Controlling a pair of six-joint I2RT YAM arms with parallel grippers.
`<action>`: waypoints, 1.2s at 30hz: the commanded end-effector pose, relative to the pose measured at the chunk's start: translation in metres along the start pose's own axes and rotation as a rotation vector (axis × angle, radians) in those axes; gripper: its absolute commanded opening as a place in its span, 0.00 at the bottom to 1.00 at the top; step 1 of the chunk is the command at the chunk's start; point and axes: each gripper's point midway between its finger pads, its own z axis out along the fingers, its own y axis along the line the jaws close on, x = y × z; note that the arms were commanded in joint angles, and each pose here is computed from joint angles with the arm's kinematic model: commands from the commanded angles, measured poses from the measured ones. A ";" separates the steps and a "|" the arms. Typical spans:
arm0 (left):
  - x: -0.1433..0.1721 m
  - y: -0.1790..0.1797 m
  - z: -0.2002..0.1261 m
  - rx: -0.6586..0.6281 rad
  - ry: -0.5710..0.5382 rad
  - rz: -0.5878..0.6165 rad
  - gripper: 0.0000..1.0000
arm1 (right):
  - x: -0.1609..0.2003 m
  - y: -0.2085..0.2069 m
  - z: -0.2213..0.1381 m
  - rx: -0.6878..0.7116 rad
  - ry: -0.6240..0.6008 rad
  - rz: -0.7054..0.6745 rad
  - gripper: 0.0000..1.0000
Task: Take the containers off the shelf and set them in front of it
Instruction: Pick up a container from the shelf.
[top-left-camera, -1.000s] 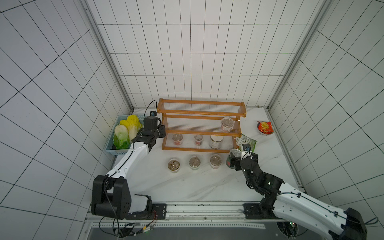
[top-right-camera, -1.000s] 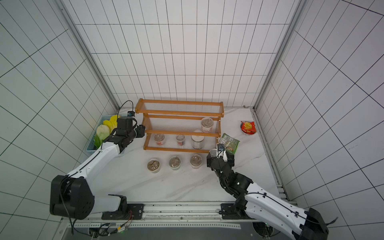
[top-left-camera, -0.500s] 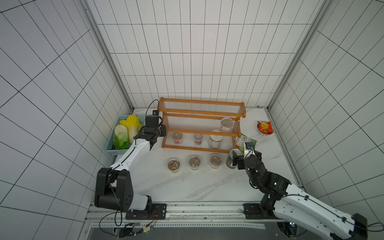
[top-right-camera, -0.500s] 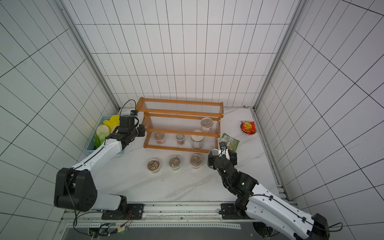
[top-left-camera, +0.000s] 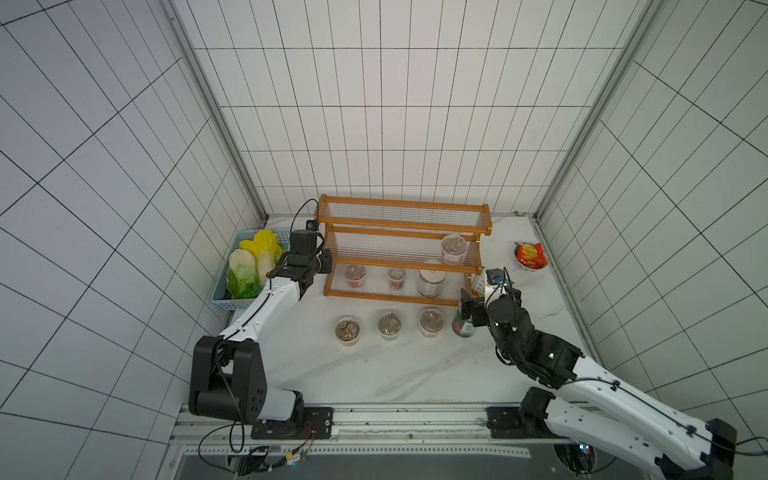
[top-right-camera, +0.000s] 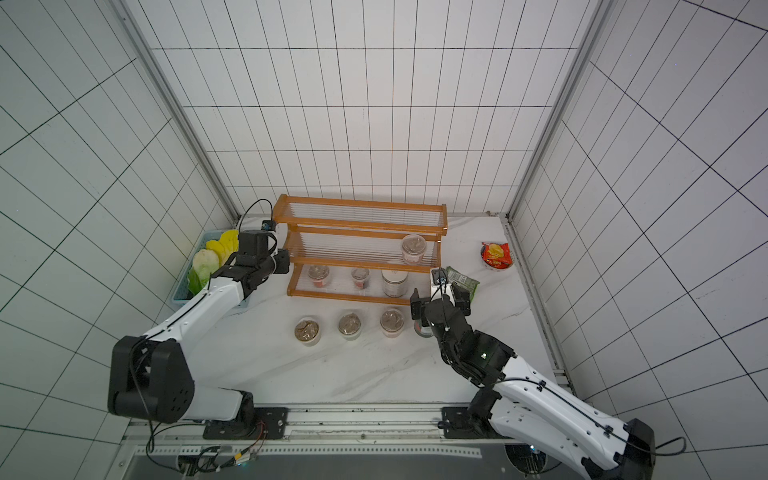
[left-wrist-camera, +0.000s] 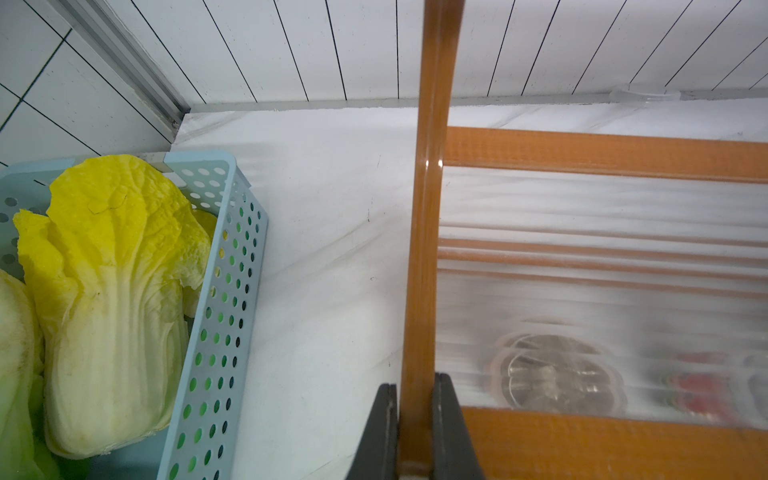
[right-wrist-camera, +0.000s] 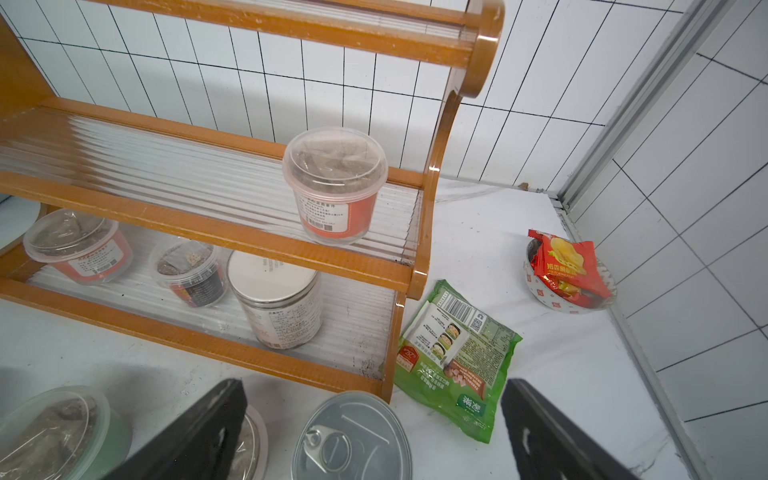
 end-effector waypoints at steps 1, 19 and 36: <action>-0.003 -0.003 -0.008 0.010 -0.006 -0.113 0.00 | -0.015 -0.004 0.004 -0.003 -0.001 0.017 0.99; 0.016 -0.009 -0.019 -0.055 0.014 -0.187 0.00 | -0.051 -0.001 0.060 -0.128 0.015 0.063 1.00; 0.011 -0.011 -0.007 0.000 0.019 -0.141 0.00 | -0.072 0.003 0.138 -0.041 -0.009 0.047 0.99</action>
